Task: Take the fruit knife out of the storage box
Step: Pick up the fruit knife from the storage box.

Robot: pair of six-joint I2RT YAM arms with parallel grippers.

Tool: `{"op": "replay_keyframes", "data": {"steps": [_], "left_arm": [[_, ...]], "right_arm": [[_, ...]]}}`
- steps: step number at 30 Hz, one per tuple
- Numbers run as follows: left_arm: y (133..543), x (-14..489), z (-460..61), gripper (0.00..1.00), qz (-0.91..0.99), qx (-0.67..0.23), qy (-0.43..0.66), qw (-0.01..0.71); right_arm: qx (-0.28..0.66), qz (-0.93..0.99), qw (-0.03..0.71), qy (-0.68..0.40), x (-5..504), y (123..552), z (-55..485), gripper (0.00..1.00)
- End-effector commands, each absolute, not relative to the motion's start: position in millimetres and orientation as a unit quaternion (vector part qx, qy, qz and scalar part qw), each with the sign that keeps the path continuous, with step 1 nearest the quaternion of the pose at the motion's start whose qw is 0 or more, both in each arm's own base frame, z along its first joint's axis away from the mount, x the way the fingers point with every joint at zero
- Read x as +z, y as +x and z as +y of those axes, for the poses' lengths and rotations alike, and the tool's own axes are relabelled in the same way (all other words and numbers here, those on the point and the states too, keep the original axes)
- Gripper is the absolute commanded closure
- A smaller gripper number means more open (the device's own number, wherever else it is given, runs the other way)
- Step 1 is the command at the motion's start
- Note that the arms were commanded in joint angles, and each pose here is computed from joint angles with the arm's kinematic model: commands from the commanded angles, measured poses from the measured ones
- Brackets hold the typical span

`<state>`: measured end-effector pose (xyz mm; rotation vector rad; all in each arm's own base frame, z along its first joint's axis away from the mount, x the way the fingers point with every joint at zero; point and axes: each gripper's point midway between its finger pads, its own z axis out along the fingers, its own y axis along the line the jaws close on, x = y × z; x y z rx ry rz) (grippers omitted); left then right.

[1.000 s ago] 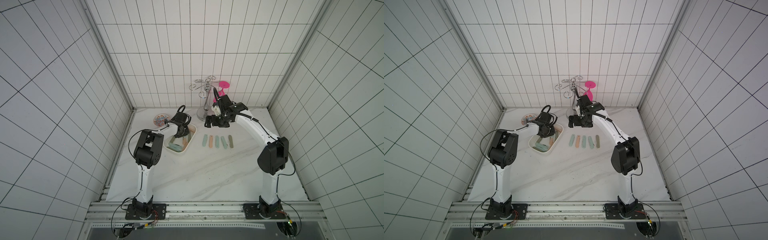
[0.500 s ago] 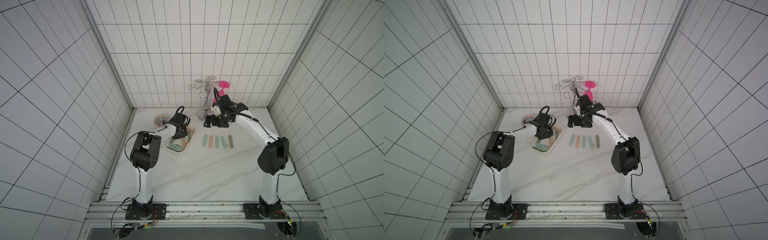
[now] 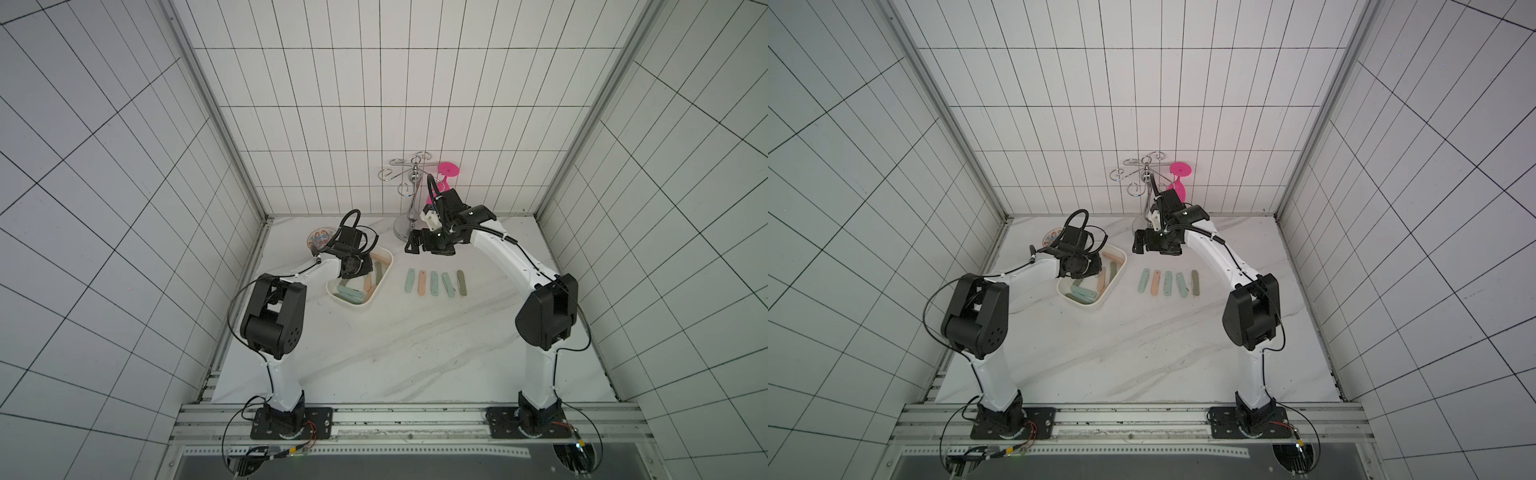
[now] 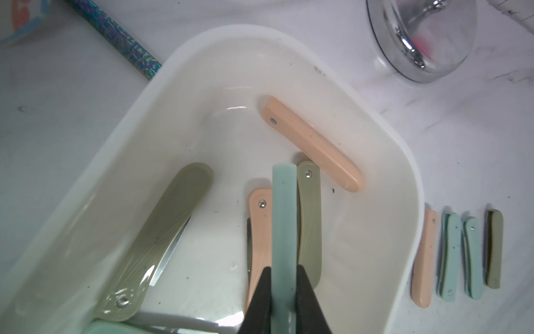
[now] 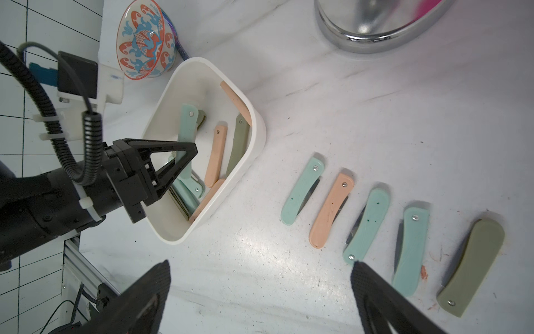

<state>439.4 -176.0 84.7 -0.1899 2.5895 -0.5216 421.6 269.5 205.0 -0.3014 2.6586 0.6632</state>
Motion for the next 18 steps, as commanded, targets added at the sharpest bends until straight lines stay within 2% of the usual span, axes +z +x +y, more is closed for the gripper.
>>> {"op": "replay_keyframes", "data": {"steps": [1,3,7,9,18], "left_arm": [[439,119,-195,0.89,0.925,-0.257,-0.029,0.278],[433,127,-201,0.89,0.918,-0.281,-0.016,0.281],[417,145,-213,0.91,0.898,-0.335,0.009,0.286],[408,153,-219,0.93,0.888,-0.362,0.016,0.285],[379,189,-239,0.97,0.845,-0.438,0.036,0.303]], "right_arm": [[0.257,0.945,0.172,-0.104,198,416,278,0.01],[0.271,0.942,0.169,-0.104,198,415,282,0.08],[0.297,0.935,0.166,-0.102,201,415,292,0.29],[0.305,0.932,0.167,-0.103,202,414,296,0.34],[0.359,0.916,0.147,-0.100,203,414,321,0.30]]}}
